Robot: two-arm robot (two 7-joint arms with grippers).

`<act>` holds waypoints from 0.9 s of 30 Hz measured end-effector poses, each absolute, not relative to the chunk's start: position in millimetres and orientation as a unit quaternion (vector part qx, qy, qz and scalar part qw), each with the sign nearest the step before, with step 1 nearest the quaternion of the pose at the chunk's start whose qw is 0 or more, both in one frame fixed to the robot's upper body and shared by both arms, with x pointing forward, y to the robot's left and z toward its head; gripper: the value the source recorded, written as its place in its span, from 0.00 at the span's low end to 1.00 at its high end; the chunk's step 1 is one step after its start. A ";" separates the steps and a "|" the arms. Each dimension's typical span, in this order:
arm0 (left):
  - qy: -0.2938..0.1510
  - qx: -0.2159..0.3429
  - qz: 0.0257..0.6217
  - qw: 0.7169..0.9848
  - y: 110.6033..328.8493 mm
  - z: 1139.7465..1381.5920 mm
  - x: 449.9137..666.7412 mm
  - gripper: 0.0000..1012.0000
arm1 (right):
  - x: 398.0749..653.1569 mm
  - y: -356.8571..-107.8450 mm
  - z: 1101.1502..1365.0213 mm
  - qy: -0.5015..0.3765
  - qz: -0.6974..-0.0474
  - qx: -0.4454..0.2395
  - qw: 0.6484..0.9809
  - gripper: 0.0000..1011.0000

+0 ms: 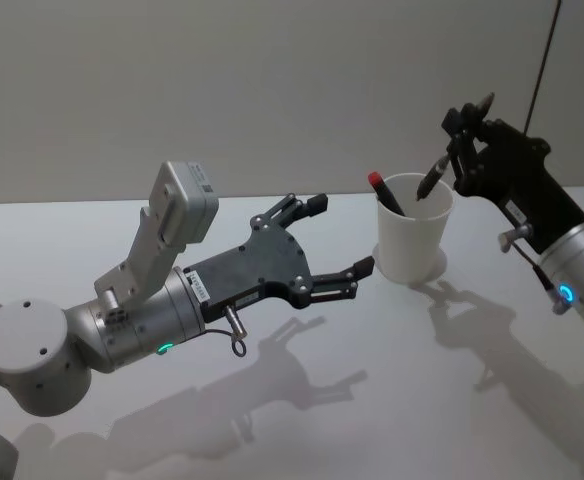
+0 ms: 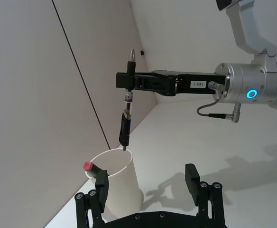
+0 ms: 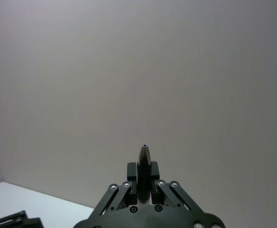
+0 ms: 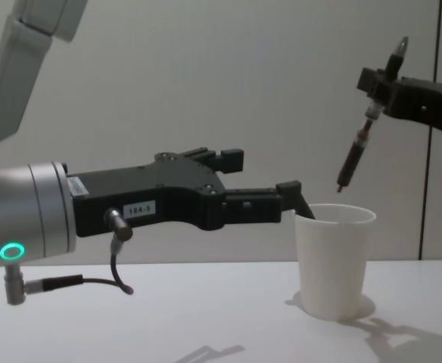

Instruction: Place the pen into the pen holder.

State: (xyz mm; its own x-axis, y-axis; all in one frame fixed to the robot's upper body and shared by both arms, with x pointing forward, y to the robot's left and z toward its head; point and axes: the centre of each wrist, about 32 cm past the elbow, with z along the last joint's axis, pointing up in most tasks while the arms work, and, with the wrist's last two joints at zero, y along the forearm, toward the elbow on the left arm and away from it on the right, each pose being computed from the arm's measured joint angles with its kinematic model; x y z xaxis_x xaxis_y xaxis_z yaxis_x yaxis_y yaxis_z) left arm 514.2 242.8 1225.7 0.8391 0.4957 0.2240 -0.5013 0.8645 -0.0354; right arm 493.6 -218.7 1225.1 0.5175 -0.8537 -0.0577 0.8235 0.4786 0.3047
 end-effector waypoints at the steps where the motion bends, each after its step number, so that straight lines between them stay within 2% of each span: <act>1: -0.113 0.012 0.260 0.959 242.8 1225.7 514.2 0.99 | 494.9 -218.8 1225.4 -0.057 -0.492 0.144 0.857 0.14; 15: -0.113 0.012 0.260 0.959 242.8 1225.7 514.2 0.99 | 514.2 -215.8 1222.7 -0.117 -0.528 0.087 0.837 0.14; 27: -0.113 0.012 0.260 0.959 242.8 1225.7 514.2 0.99 | 526.3 -211.5 1214.9 -0.124 -0.531 0.072 0.836 0.14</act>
State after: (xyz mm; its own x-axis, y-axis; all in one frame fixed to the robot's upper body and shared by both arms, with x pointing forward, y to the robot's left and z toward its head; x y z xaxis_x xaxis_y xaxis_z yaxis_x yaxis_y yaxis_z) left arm 514.2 242.8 1225.7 0.8391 0.4958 0.2239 -0.5013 0.8645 -0.0356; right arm 526.3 -211.5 1214.9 0.4066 -0.9042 0.1305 0.8688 0.4269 0.2509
